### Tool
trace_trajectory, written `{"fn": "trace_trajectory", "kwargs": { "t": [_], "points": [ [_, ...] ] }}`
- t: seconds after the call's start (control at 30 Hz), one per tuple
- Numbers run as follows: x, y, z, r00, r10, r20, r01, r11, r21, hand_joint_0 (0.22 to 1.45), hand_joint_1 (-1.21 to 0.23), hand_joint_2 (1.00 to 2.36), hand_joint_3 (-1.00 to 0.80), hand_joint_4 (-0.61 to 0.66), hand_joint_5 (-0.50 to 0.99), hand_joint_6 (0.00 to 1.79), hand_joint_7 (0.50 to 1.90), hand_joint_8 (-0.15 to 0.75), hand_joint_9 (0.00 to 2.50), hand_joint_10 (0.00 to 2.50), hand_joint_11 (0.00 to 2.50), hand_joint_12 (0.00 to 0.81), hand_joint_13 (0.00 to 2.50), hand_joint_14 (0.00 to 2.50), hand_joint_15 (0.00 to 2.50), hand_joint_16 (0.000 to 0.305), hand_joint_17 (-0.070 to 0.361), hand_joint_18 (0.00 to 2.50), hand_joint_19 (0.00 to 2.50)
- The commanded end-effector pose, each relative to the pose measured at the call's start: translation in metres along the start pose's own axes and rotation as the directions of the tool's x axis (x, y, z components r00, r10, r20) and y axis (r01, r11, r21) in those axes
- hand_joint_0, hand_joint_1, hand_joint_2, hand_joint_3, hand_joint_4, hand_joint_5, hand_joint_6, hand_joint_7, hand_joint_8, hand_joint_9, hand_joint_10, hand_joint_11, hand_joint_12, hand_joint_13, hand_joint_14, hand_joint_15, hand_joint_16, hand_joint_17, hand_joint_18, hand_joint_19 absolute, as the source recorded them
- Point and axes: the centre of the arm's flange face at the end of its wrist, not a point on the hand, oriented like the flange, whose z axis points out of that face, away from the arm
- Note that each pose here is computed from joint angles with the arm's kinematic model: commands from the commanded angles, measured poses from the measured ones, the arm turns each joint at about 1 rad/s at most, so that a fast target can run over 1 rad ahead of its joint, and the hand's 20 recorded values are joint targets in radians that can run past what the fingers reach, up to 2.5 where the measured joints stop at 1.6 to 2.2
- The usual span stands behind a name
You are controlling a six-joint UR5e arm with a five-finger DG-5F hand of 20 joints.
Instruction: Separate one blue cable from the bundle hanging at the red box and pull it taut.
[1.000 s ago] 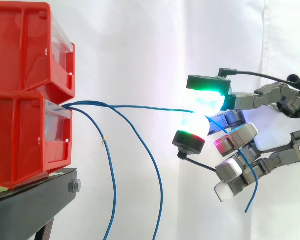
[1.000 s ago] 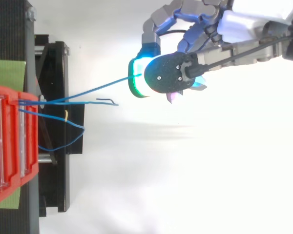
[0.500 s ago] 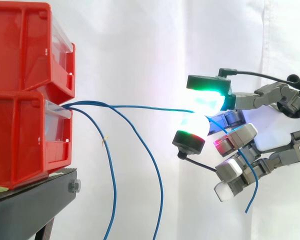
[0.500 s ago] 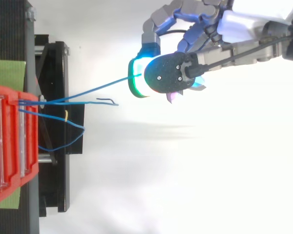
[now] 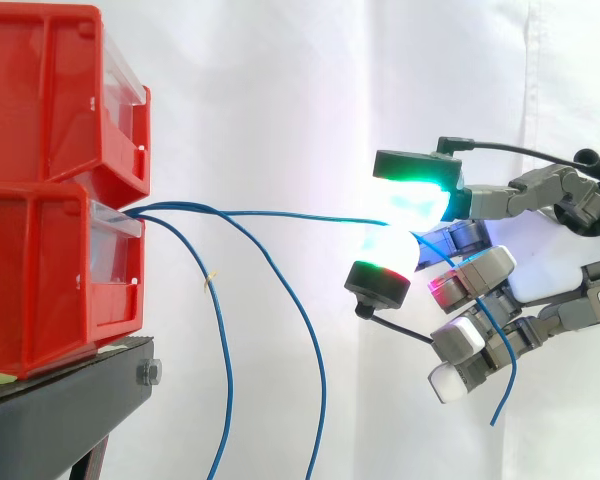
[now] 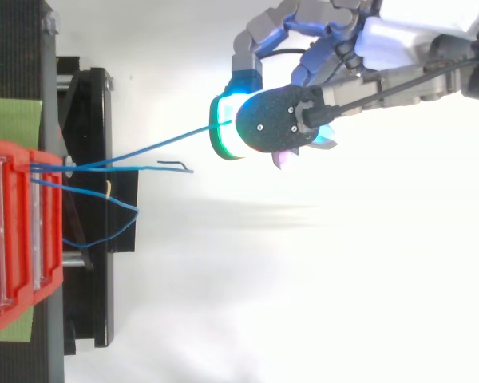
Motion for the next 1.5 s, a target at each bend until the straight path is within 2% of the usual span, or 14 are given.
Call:
{"fn": "trace_trajectory", "kwargs": {
  "t": [0.0, 1.47],
  "points": [
    [0.0, 0.0, 0.0, 1.0, 0.0, 0.0, 0.0, 1.0, 0.0, 0.7, -0.71, 1.02, -0.27, -0.19, -0.2, 0.93, 1.08, 0.219, 1.05, 0.5, 1.59, 0.323, 0.95, 0.03, 0.83, 0.038, 0.086, 0.63, 0.56],
    [0.0, 0.0, 0.0, 1.0, 0.0, 0.0, 0.0, 1.0, 0.0, 0.7, -0.7, 1.02, -0.28, -0.19, -0.2, 0.93, 1.08, 0.219, 1.07, 0.37, 1.61, 0.316, 0.9, 0.02, 0.76, 0.038, 0.086, 0.62, 0.55]
  ]
}}
